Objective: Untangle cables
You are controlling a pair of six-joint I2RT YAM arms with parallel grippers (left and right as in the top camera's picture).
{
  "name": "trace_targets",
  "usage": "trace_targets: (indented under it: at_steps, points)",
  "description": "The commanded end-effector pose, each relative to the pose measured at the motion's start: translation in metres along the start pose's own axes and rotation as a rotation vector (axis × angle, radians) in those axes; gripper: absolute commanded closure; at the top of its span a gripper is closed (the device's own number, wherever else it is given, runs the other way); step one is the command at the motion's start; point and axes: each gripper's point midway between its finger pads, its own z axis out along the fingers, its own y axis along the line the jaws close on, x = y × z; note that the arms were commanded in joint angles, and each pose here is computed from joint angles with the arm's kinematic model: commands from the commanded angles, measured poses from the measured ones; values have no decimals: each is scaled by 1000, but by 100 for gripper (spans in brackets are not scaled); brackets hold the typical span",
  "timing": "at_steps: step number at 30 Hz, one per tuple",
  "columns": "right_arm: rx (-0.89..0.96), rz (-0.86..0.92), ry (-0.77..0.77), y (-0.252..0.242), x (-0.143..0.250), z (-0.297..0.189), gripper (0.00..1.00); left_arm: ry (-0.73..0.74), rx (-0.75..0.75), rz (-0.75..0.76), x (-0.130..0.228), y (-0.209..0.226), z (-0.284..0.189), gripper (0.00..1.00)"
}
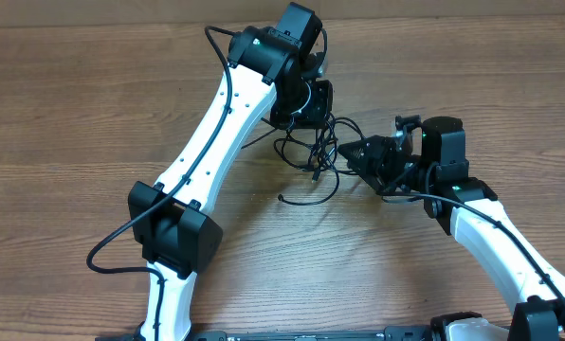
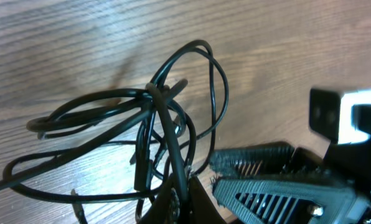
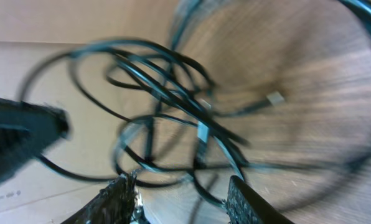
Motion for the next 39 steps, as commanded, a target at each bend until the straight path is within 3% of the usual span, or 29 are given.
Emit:
trace_targets:
  at_steps: [1,7,17,22,28,34,39]
  points:
    - [-16,47,-37,12,-5,-2,55,0,77,123,8,-21,-16,96]
    - [2,199,-75,7,-12,-2,55,28,209,190,14,-43,-20,96]
    - [34,178,-71,7,-1,9,56,54,437,270,21,-81,-34,96]
    - [151,178,-113,-15,6,24,60,12,501,296,14,-92,-58,96]
    - [328,192,-176,-58,1,23,70,-140,525,312,-10,-94,-113,96]
    - [428,197,-191,-84,2,22,71,-240,536,291,-26,-89,-150,96]
    - [456,136,-199,-88,-2,19,71,-245,534,289,-27,-87,-151,96]
